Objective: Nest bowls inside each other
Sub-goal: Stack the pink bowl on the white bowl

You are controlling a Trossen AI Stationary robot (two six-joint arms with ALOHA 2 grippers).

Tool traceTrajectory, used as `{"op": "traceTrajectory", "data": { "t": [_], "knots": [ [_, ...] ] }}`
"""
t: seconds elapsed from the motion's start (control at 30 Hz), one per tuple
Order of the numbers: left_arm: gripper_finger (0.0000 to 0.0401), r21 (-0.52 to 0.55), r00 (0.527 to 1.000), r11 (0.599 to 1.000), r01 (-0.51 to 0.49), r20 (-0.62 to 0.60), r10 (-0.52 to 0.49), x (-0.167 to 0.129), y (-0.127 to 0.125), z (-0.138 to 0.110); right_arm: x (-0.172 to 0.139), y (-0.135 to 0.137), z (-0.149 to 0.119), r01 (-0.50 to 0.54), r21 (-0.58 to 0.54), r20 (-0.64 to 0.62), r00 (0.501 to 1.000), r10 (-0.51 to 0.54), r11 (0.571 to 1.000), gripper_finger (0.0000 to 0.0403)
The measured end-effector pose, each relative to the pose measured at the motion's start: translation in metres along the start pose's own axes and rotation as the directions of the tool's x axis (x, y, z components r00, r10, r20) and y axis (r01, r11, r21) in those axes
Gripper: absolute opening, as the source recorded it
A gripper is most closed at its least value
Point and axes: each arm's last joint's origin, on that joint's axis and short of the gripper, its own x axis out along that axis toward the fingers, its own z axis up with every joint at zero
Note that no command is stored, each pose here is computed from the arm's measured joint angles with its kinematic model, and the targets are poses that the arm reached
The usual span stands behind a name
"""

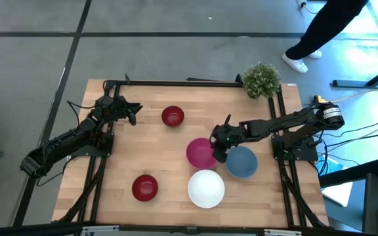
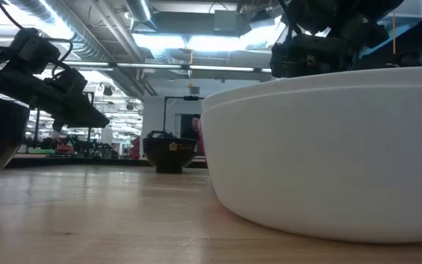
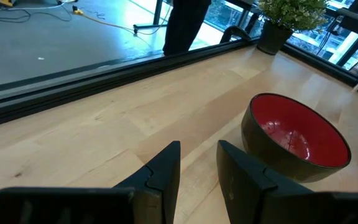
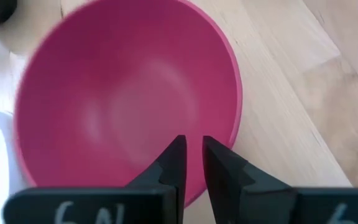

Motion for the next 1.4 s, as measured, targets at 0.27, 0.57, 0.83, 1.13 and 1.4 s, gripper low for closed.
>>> {"op": "traceTrajectory", "data": {
  "t": [0.27, 0.57, 0.83, 1.13, 1.4],
  "knots": [
    [0.0099, 0.000, 1.000, 1.000, 0.000, 0.000, 0.000, 0.000, 0.000, 0.000, 0.000, 0.000, 0.000, -0.014, 0.001, -0.007, 1.000, 0.014, 1.000, 0.0055],
    [0.0099, 0.000, 1.000, 1.000, 0.000, 0.000, 0.000, 0.000, 0.000, 0.000, 0.000, 0.000, 0.000, -0.015, 0.002, -0.011, 1.000, 0.015, 1.000, 0.0012],
    [0.0099, 0.000, 1.000, 1.000, 0.000, 0.000, 0.000, 0.000, 0.000, 0.000, 0.000, 0.000, 0.000, -0.014, 0.003, -0.012, 1.000, 0.015, 1.000, 0.0004],
    [0.0099, 0.000, 1.000, 1.000, 0.000, 0.000, 0.000, 0.000, 0.000, 0.000, 0.000, 0.000, 0.000, -0.014, 0.029, -0.011, 1.000, 0.014, 0.999, 0.0002],
    [0.0099, 0.000, 1.000, 1.000, 0.000, 0.000, 0.000, 0.000, 0.000, 0.000, -0.004, 0.005, 0.011, -0.035, 0.000, 0.028, 0.999, 0.035, 0.999, 0.0024]
  ]
}}
